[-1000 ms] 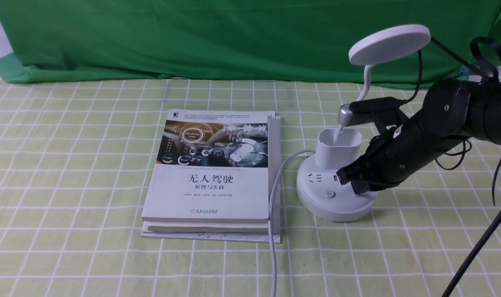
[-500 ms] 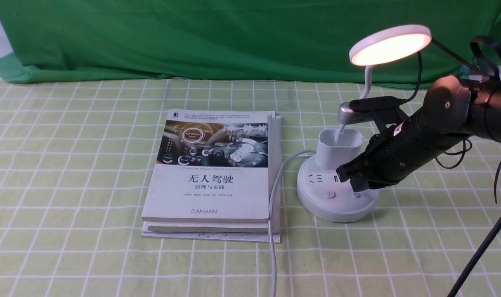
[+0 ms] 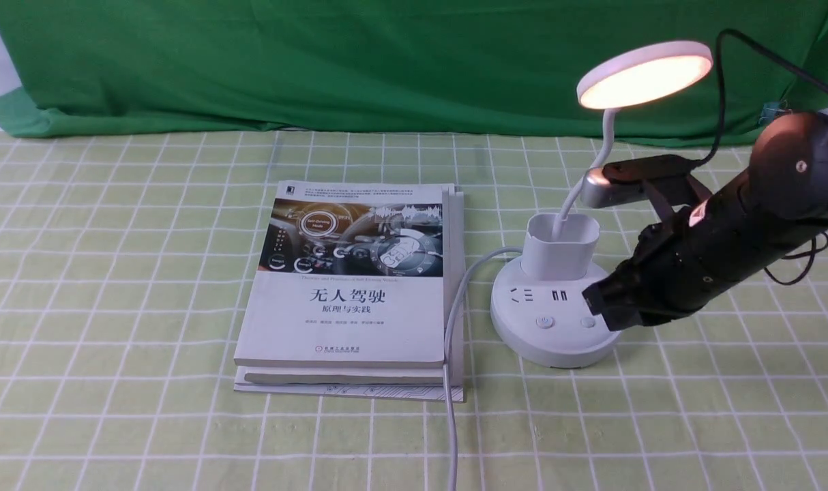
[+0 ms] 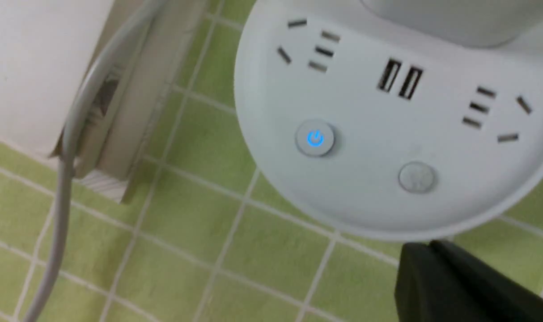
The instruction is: Turn on the table lamp on the green coffee tablecloth with your hand.
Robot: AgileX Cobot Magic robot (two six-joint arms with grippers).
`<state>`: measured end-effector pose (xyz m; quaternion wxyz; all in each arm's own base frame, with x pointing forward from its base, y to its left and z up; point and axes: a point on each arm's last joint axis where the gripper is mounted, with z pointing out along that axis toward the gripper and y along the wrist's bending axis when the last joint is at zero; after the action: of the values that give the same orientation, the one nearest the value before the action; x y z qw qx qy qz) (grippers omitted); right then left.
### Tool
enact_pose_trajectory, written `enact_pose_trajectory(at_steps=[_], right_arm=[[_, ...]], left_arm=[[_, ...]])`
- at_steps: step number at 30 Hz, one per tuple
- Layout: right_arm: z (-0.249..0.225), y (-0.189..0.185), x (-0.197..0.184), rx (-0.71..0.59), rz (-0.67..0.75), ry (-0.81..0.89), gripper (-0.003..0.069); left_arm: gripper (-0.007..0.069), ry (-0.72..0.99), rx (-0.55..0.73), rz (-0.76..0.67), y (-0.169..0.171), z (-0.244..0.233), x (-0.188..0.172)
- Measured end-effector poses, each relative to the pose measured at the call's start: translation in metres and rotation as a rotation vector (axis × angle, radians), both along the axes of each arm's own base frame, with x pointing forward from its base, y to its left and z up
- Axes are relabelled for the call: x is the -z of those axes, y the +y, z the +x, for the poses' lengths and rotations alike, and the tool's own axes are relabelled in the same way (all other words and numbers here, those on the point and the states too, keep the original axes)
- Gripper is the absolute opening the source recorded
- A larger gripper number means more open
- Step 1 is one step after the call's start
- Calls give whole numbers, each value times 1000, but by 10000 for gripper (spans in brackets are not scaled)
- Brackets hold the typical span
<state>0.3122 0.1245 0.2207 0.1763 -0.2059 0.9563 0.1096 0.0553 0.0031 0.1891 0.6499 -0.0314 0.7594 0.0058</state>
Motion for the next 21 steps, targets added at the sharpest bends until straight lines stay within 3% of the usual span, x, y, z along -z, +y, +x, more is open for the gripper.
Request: enact_pose_trajectory(at_steps=[14, 21], right_arm=[[-118, -39, -60, 47, 85, -123, 37], [-138, -47, -89, 61, 147, -277, 49]], left_arm=[[3, 0, 0, 0, 0, 0, 0], [3, 0, 0, 0, 0, 0, 0]])
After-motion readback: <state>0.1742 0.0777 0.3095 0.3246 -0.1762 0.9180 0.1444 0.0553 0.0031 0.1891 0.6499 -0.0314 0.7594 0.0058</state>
